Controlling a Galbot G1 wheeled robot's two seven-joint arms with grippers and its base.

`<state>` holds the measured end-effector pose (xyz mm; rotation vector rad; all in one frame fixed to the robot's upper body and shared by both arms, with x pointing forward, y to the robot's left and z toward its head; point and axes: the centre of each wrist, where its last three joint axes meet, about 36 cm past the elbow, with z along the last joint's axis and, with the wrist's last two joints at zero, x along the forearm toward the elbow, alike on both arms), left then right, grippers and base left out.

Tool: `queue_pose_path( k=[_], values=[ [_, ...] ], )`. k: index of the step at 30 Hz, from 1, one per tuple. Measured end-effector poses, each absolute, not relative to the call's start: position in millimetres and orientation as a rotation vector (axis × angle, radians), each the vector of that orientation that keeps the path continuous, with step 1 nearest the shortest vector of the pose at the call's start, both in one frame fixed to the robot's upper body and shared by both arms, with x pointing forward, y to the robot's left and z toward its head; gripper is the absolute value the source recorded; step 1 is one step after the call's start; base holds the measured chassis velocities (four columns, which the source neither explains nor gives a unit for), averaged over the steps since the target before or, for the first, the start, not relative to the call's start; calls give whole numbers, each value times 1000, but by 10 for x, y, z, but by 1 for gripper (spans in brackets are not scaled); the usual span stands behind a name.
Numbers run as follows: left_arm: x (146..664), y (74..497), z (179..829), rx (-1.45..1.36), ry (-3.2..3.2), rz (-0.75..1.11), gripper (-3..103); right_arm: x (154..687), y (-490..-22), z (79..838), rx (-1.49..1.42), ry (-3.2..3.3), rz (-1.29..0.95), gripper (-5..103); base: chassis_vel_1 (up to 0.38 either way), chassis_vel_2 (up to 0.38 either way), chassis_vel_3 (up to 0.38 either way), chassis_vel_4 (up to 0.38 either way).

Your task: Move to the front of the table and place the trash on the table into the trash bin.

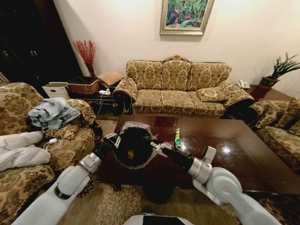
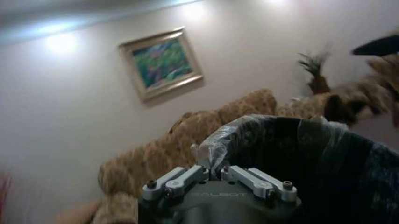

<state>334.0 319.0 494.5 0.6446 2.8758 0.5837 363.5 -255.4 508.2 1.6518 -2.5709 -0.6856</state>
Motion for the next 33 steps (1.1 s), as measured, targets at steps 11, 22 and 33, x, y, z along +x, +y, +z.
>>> queue_pose_path(
  k=[11,22,33],
  values=[
    [3413,3313,4915,465,2976,463,4,3834,-3029,5053,683,-3030,-105,100,0,0,0,0],
    [3412,3248,4853,457,2979,431,4,4104,-3123,3851,177,-2817,-99,100,0,0,0,0],
    [3398,3227,4792,475,2992,431,4,4307,-3016,3135,150,-2783,-114,100,-15,-17,21,17]
  ],
)
